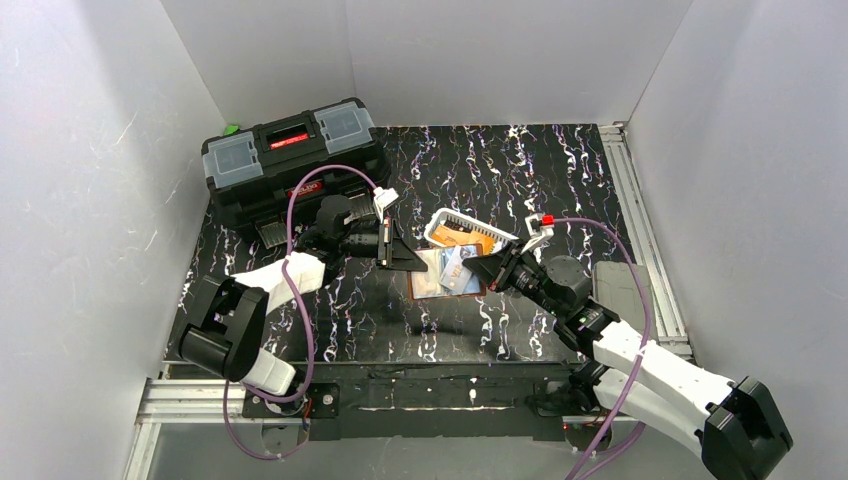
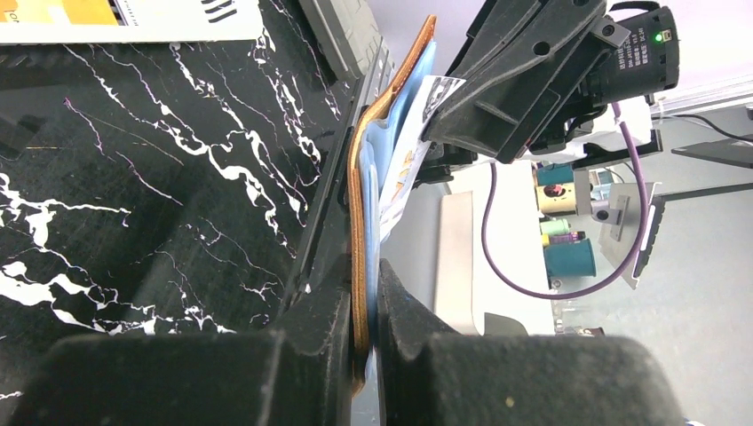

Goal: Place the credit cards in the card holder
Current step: Insert the credit card into the card holder.

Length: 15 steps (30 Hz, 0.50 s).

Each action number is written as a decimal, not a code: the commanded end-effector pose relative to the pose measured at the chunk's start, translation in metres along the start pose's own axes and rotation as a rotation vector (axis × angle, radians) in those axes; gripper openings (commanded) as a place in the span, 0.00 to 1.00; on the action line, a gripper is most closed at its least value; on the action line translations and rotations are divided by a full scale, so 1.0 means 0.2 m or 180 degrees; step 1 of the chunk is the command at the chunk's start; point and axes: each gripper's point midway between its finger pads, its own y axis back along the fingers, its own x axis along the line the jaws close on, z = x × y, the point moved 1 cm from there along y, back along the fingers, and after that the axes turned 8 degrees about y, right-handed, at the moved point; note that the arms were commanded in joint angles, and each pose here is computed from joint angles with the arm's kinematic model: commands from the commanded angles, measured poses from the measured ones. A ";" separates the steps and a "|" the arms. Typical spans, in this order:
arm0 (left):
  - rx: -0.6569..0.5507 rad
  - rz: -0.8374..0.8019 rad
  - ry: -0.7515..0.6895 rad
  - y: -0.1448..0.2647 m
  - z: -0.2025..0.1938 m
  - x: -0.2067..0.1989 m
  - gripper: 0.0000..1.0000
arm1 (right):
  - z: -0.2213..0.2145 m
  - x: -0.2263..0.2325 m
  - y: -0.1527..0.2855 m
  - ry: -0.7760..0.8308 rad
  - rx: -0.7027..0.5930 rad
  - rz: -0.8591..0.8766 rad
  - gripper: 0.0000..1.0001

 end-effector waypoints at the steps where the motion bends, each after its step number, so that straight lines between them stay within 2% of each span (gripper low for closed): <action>1: 0.0065 -0.0286 -0.0312 0.04 0.02 -0.20 0.00 | 0.01 -0.07 0.01 0.0070 -0.0080 -0.0197 0.01; 9: 0.0080 -0.0300 -0.0323 0.04 0.01 -0.20 0.00 | 0.04 -0.08 0.01 0.0083 -0.0204 -0.0257 0.01; 15: 0.0054 -0.0299 -0.0336 0.04 0.01 -0.21 0.00 | -0.02 -0.03 -0.03 0.0026 0.0009 -0.0022 0.01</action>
